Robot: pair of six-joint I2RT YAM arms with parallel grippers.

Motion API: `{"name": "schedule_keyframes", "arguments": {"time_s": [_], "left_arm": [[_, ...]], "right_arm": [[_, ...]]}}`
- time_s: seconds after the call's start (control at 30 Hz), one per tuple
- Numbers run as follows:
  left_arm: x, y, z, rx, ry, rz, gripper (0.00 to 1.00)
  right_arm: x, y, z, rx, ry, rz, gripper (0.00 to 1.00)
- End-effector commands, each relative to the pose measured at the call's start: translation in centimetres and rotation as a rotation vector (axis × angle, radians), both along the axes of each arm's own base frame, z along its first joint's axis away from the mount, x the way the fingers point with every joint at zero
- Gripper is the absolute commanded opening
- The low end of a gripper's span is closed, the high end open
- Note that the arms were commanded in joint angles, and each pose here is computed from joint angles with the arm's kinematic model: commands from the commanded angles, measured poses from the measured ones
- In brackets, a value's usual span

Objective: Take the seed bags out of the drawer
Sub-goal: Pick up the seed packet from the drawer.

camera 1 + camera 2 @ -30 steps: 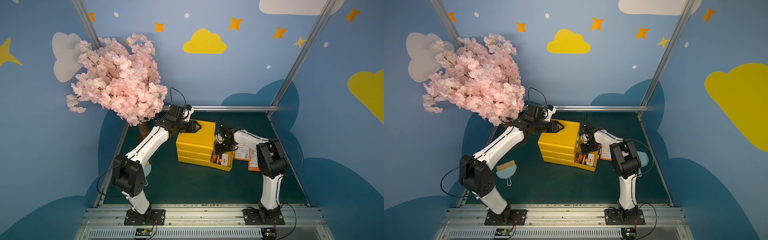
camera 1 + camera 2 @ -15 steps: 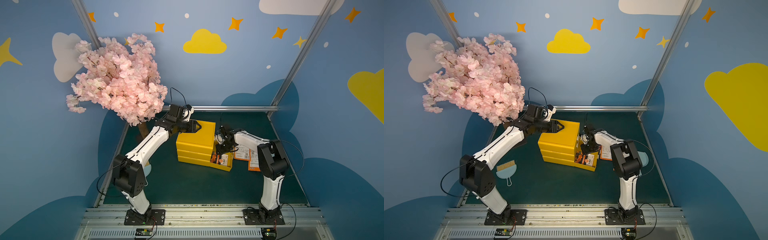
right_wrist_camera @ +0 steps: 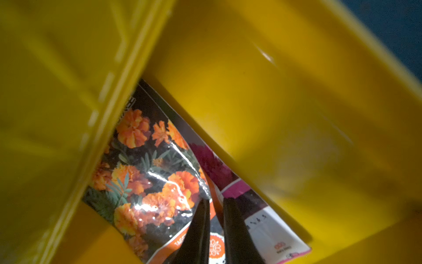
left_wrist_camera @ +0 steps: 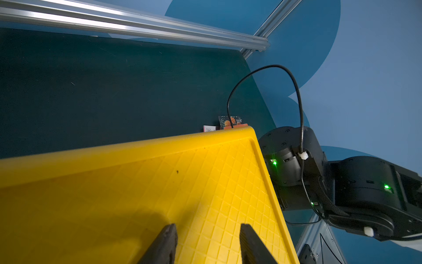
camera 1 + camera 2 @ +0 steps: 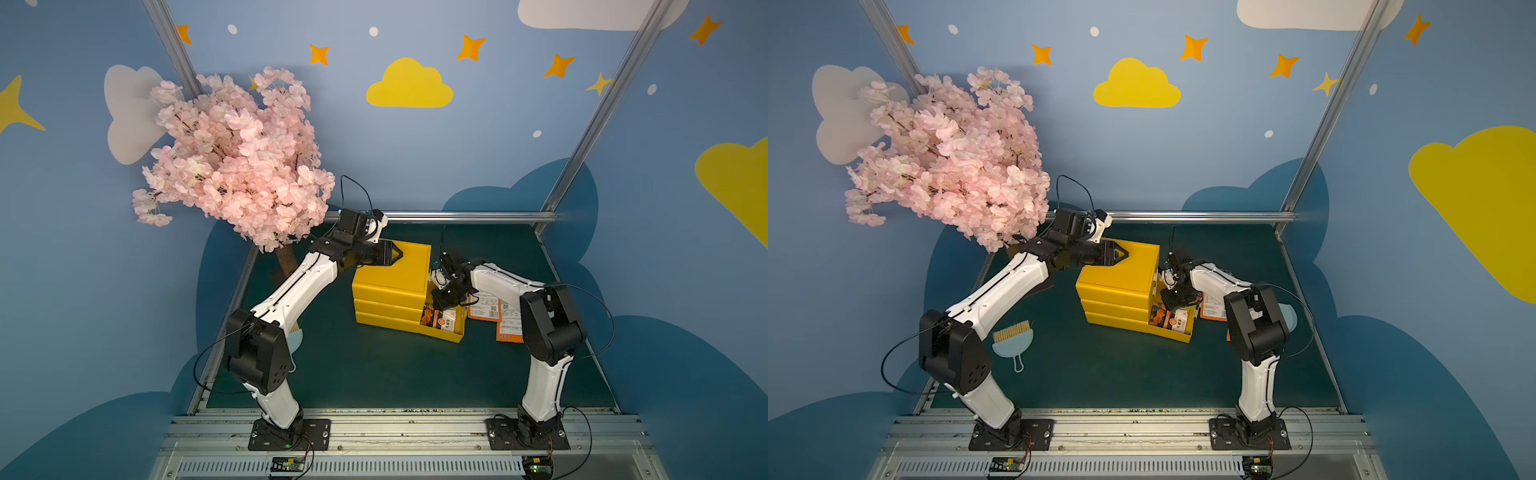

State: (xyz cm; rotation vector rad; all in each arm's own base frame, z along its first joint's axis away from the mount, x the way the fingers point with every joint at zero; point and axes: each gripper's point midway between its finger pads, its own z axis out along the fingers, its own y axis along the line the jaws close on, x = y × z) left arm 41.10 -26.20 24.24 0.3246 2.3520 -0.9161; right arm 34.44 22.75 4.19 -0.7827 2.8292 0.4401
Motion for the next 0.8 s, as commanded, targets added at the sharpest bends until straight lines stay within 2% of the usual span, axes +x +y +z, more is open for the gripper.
{"name": "schedule_keyframes", "arguments": {"time_s": [0.0,0.47,0.57,0.63,0.77], "left_arm": [[-5.4,2.6,-11.3,0.202,0.421,0.03,0.51],[-5.4,2.6,-11.3,0.206,0.421,0.032,0.51],[-5.4,2.6,-11.4,0.205,0.423,0.033,0.51],[-5.4,2.6,-11.3,0.203,0.42,0.033,0.51],[-5.4,2.7,-11.2,0.205,0.418,0.036,0.51]], "right_arm": [[-1.5,0.5,-0.1,-0.002,0.042,0.026,0.15],[-0.7,-0.1,-1.8,-0.067,0.042,0.007,0.15],[-0.6,-0.2,-1.9,-0.077,0.039,0.001,0.08],[-0.5,-0.4,-1.8,-0.081,0.034,-0.006,0.0],[-0.3,-0.4,-0.7,-0.073,0.019,-0.024,0.0]]}}
